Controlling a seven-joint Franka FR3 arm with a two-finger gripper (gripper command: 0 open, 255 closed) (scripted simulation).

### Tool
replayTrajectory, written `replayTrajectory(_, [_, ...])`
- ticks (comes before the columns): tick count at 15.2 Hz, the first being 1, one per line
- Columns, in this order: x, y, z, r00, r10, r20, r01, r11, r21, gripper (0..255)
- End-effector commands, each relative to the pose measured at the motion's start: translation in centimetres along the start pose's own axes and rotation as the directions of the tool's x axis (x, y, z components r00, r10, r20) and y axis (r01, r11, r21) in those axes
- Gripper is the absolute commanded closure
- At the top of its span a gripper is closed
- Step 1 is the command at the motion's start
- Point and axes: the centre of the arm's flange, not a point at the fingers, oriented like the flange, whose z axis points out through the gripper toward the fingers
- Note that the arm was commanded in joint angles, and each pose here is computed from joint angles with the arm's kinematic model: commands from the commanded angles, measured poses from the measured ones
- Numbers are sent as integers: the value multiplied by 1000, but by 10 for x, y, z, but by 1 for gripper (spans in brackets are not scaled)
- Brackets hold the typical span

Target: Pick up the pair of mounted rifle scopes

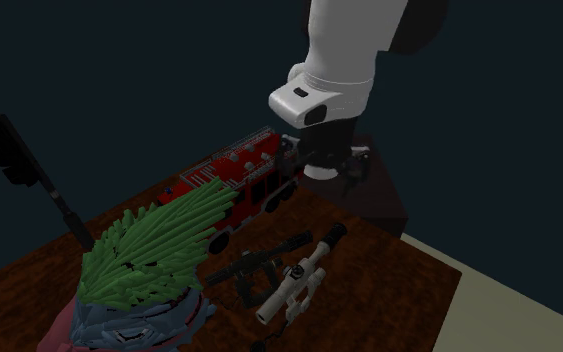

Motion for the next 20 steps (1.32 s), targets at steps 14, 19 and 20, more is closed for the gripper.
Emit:
replayTrajectory(14, [129,17,58,990,121,-70,-120,993,15,0])
replayTrajectory(19, [129,16,77,990,121,-70,-120,993,15,0])
replayTrajectory(20, [129,16,78,990,120,-70,-120,993,15,255])
